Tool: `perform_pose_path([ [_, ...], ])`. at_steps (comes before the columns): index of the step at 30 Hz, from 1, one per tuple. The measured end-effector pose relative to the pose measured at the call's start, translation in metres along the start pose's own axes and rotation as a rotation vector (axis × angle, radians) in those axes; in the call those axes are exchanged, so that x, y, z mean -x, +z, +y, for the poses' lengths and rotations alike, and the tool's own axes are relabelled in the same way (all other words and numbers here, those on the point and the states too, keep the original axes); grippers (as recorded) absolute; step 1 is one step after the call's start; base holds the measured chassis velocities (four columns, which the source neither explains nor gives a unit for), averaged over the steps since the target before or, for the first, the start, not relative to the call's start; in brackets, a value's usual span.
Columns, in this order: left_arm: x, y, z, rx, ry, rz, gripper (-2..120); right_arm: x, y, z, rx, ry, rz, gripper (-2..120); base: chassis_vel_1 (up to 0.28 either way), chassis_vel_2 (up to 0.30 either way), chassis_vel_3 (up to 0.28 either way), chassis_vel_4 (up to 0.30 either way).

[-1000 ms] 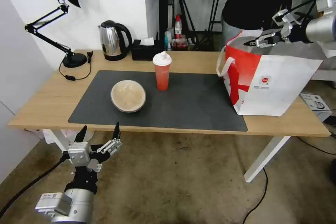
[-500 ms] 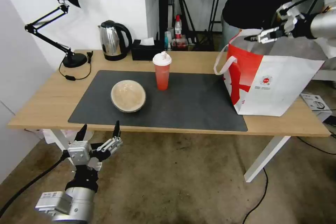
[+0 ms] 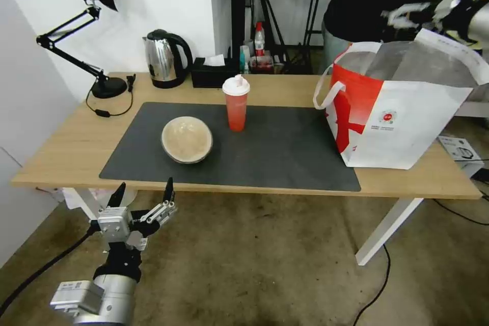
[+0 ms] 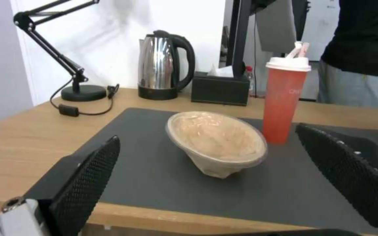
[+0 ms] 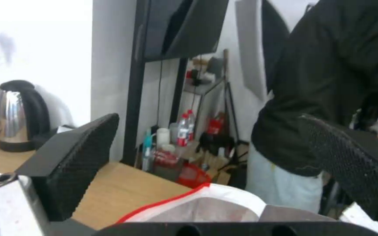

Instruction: Pick up the trash from the table and place it into the takeout bag.

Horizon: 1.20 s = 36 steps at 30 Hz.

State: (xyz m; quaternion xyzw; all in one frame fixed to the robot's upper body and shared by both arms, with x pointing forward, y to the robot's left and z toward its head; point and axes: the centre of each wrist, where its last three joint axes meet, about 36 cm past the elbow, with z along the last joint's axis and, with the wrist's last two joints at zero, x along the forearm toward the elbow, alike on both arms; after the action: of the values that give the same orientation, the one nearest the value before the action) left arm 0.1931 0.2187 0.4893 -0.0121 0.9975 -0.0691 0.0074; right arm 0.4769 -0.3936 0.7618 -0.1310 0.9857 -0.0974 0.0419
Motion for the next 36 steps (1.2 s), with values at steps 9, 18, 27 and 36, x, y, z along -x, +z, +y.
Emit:
perform_pose_path([
  [9,-0.001,-0.001,-0.001,0.002,-0.008,-0.004,100,-0.038,0.027,0.080,0.006,0.062,-0.132,100,0.000,0.000,0.000,0.000],
  [18,-0.001,-0.001,0.000,0.005,-0.010,-0.006,100,-0.060,0.061,0.150,0.070,0.022,-0.265,100,0.000,0.000,0.000,0.000],
  [27,-0.001,0.001,-0.001,0.007,-0.017,-0.002,100,-0.077,0.083,0.176,0.072,-0.016,-0.357,100,0.000,0.000,0.000,0.000],
  [36,-0.001,0.002,-0.001,0.016,-0.019,0.002,100,-0.078,0.092,0.182,0.077,0.007,-0.390,100,0.000,0.000,0.000,0.000],
])
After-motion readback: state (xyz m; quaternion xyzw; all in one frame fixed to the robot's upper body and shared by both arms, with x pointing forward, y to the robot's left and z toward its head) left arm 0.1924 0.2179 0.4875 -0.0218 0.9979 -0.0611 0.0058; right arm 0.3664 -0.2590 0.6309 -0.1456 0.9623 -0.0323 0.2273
